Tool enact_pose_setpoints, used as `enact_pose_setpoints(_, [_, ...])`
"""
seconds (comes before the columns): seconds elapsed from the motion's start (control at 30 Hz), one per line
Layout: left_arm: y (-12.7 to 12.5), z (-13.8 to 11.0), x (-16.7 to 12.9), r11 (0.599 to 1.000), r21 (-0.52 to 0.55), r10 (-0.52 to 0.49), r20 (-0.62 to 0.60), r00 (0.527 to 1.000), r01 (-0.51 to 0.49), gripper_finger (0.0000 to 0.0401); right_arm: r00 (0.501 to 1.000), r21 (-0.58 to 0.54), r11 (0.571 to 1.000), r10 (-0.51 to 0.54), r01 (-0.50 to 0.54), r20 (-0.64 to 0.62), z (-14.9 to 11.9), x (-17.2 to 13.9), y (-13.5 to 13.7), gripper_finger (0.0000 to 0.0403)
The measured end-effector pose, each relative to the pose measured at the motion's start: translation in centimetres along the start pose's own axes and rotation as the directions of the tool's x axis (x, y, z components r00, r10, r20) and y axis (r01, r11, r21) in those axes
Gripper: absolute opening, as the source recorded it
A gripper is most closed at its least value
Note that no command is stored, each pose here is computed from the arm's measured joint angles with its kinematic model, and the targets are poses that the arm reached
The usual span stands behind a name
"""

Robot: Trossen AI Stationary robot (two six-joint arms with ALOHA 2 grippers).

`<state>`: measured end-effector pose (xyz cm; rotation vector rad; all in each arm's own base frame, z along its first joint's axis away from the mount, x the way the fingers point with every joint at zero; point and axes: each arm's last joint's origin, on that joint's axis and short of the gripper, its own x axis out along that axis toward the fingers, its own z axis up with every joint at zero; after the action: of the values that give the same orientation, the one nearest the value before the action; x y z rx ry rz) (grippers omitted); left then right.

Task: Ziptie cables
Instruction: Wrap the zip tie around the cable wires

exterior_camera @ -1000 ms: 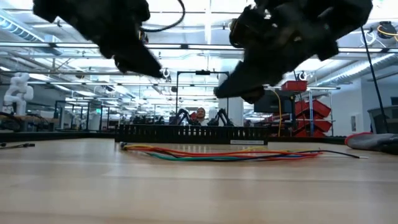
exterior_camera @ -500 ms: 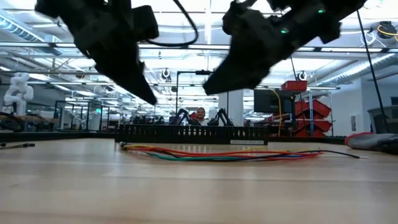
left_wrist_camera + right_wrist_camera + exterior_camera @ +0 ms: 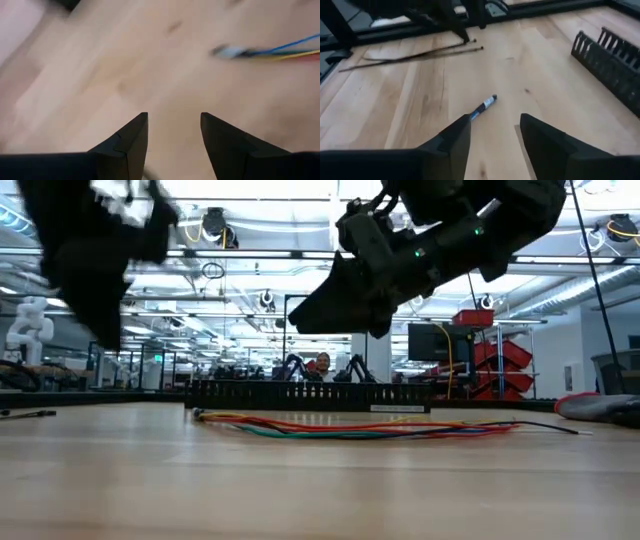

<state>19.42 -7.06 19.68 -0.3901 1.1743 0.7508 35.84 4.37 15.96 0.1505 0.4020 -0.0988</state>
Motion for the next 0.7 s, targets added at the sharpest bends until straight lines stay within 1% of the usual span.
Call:
enact_pose_setpoints(0.07, [0.9, -0.9, 1.1, 0.997, -0.049, 0.058, -0.047, 0.997, -0.06, 0.018, 1.0, 0.001, 1.0, -0.011, 0.011, 0.004, -0.1, 0.0, 0.3, 0.0158])
enact_pose_setpoints(0.13, [1.4, -1.6, 2.0, 0.991, -0.102, 0.076, -0.093, 0.993, -0.085, 0.018, 1.0, -0.003, 1.0, -0.022, 0.022, 0.007, -0.1, -0.1, 0.6, 0.0154])
enact_pose_setpoints(0.23, [2.1, -2.0, 2.9, 0.984, -0.135, 0.09, -0.164, 0.982, -0.113, 0.018, 1.0, -0.008, 1.0, -0.023, 0.023, 0.003, -0.2, -0.1, 0.7, 0.0149])
enact_pose_setpoints(0.33, [2.1, -2.2, 3.5, 0.978, -0.184, 0.054, -0.222, 0.974, -0.096, 0.018, 0.999, -0.012, 1.0, -0.029, 0.029, -0.015, -0.4, -0.1, 0.7, 0.0148])
enact_pose_setpoints(0.4, [1.8, -2.2, 3.6, 0.977, -0.207, -0.002, -0.258, 0.966, -0.054, 0.018, 0.999, -0.024, 0.999, -0.036, 0.035, -0.032, -0.6, -0.1, 0.5, 0.0148])
enact_pose_setpoints(0.53, [1.4, -2.4, 3.5, 0.967, -0.255, -0.045, -0.276, 0.96, -0.028, 0.018, 0.997, -0.061, 0.997, -0.05, 0.047, -0.053, -0.8, -0.1, 0.4, 0.0148])
enact_pose_setpoints(0.7, [1.3, -2.7, 3.5, 0.963, -0.268, -0.042, -0.276, 0.96, -0.035, 0.018, 0.995, -0.094, 0.993, -0.076, 0.07, -0.061, -0.9, -0.1, 0.4, 0.0148])
